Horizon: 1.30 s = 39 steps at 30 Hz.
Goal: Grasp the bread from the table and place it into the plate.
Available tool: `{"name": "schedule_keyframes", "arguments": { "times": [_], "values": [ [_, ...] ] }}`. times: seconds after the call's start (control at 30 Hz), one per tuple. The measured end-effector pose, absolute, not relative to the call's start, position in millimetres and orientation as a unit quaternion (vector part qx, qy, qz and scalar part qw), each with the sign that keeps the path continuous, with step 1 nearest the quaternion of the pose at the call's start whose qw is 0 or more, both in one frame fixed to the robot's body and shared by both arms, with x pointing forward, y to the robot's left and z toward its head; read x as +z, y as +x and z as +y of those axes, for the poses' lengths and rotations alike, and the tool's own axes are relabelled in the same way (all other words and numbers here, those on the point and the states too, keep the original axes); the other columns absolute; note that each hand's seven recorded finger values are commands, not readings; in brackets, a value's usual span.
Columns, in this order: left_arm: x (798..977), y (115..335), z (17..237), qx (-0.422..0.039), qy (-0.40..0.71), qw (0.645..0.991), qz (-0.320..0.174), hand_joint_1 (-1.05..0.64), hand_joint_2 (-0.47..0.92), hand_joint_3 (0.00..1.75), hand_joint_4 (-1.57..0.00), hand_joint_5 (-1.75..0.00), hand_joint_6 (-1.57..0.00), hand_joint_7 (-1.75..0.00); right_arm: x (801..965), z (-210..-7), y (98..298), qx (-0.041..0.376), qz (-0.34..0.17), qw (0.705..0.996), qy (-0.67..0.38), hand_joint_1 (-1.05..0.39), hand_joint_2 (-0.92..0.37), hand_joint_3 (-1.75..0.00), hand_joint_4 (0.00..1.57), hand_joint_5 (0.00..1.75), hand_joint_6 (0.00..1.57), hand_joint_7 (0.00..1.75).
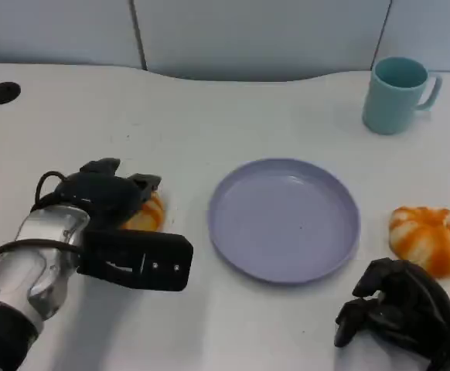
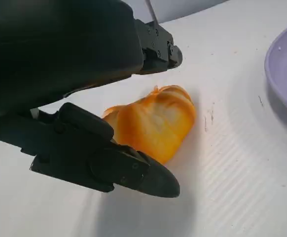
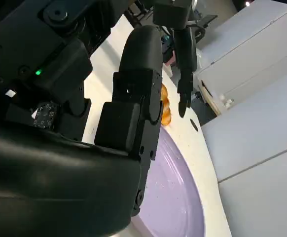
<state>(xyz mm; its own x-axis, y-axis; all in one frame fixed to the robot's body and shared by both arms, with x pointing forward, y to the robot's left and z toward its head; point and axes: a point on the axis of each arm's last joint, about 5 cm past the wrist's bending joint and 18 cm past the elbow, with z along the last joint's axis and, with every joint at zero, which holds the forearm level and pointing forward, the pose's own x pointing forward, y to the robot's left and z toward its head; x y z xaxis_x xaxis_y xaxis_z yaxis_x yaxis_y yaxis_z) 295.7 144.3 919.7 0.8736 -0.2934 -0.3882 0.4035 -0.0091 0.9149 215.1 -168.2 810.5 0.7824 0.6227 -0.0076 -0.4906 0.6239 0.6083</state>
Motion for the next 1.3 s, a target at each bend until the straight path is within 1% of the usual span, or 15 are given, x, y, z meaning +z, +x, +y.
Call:
{"name": "schedule_keyframes", "arguments": {
  "times": [0.1,0.3,0.37,0.43,0.6,0.67,0.8,0.97,1.1,1.3],
  "values": [
    [916.0,296,145,-0.252,0.657,0.709,0.054,-0.77,0.88,0.00,-0.03,-0.03,-0.07,-0.02,810.9,-168,215,0.312,0.111,0.893,0.303,-1.05,-0.41,0.00,1.57,0.46,1.57,0.24],
    [909.1,301,142,-0.255,0.653,0.709,0.077,-0.78,0.88,0.00,-0.06,-0.05,-0.09,-0.03,811.7,-169,215,0.312,0.113,0.894,0.301,-1.05,-0.41,0.00,1.57,0.46,1.57,0.24],
    [906.9,301,141,-0.256,0.649,0.712,0.079,-0.78,0.88,0.00,-0.06,-0.05,-0.09,-0.02,812.0,-169,215,0.311,0.114,0.894,0.302,-1.05,-0.41,0.00,1.57,0.46,1.57,0.24],
    [906.6,302,140,-0.256,0.647,0.714,0.080,-0.75,0.87,0.00,-0.07,-0.06,-0.11,-0.03,812.0,-169,215,0.311,0.114,0.894,0.301,-1.05,-0.41,0.00,1.57,0.47,1.57,0.24],
    [894.7,308,133,-0.250,0.644,0.717,0.091,-0.73,0.86,0.00,-0.05,-0.06,-0.10,-0.02,811.8,-170,212,0.310,0.115,0.894,0.302,-1.05,-0.41,0.00,1.57,0.47,1.57,0.24],
    [893.2,310,131,-0.250,0.645,0.715,0.096,-0.71,0.86,0.00,-0.05,-0.06,-0.10,-0.02,811.5,-170,211,0.309,0.115,0.894,0.302,-1.05,-0.41,0.00,1.57,0.47,1.57,0.25],
    [889.7,312,130,-0.248,0.632,0.726,0.109,-0.69,0.85,0.00,-0.05,-0.07,-0.11,-0.02,811.2,-170,210,0.308,0.117,0.894,0.303,-1.05,-0.40,0.00,1.57,0.47,1.57,0.25],
    [888.0,313,131,-0.247,0.624,0.733,0.113,-0.70,0.86,0.00,-0.04,-0.08,-0.10,-0.02,811.2,-170,210,0.307,0.119,0.894,0.303,-1.05,-0.41,0.00,1.57,0.48,1.57,0.25],
    [885.6,313,131,-0.235,0.630,0.732,0.111,-0.73,0.87,0.01,-0.02,-0.08,-0.10,-0.01,811.8,-170,209,0.304,0.118,0.896,0.301,-1.05,-0.42,-0.01,1.57,0.49,1.57,0.26],
    [885.1,315,131,-0.229,0.636,0.728,0.113,-0.72,0.85,0.00,-0.02,-0.09,-0.10,-0.01,812.1,-170,209,0.304,0.118,0.896,0.300,-1.05,-0.42,0.00,1.57,0.49,1.57,0.26]
  ]
}}
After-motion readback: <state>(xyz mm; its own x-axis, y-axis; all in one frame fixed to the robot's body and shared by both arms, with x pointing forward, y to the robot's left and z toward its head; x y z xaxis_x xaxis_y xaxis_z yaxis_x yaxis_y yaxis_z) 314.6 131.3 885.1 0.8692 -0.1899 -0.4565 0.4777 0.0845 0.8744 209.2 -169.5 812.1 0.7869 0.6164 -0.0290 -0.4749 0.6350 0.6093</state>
